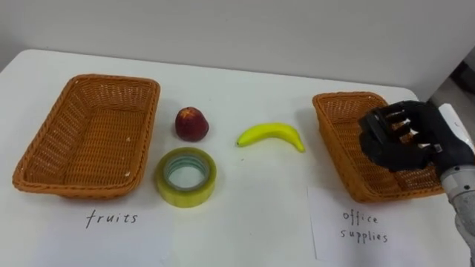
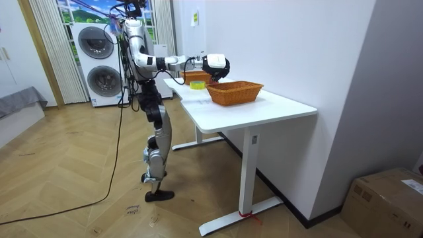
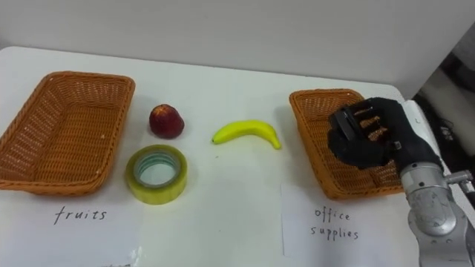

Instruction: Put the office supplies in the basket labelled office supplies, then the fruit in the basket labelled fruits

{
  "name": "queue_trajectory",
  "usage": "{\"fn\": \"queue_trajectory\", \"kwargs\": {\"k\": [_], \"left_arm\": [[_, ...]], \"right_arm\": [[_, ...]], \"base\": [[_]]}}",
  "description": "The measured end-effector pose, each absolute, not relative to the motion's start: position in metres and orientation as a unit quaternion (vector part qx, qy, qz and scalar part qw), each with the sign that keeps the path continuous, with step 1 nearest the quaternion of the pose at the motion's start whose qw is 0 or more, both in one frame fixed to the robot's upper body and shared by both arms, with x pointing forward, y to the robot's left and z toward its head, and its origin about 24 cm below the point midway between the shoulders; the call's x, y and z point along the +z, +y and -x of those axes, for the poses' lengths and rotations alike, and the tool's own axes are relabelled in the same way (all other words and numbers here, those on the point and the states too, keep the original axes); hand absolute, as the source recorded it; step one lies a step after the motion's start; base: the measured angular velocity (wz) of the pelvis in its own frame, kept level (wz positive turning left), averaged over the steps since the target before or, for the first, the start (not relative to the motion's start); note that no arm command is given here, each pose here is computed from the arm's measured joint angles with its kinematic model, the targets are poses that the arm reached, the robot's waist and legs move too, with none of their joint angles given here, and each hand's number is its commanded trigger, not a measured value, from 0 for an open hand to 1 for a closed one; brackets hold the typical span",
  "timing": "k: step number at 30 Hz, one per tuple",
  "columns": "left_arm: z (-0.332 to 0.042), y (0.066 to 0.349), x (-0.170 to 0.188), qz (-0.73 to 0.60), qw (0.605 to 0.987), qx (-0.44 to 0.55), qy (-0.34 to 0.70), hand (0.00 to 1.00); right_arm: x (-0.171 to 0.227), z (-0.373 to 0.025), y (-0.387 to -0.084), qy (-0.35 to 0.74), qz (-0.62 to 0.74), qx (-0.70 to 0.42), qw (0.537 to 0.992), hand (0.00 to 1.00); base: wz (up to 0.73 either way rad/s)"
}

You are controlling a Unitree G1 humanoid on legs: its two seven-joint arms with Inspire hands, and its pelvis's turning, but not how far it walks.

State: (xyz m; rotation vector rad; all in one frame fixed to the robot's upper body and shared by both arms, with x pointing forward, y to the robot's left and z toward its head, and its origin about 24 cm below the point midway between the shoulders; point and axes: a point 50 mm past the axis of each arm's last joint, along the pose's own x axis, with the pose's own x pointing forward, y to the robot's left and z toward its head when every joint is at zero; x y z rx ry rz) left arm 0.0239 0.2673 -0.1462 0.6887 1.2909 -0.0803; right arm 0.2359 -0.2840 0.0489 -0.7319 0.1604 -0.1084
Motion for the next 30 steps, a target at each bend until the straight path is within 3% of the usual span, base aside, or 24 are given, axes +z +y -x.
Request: {"fn": "queue_trajectory", "kwargs": {"k": [1, 30], "left_arm": [[-0.024, 0.267, -0.146, -0.314, 0.744, -0.037, 0.589, 0.00], [-0.031, 0.268, -0.142, -0.306, 0.759, -0.022, 0.575, 0.00]], "right_arm": [[0.049, -0.236, -0.284, 0.079, 0.357, -0.050, 0.929, 0.00], [0.037, -0.233, -0.288, 0.114, 0.351, -0.040, 0.929, 0.00]], "base": [[0.00], [0.00]]}}
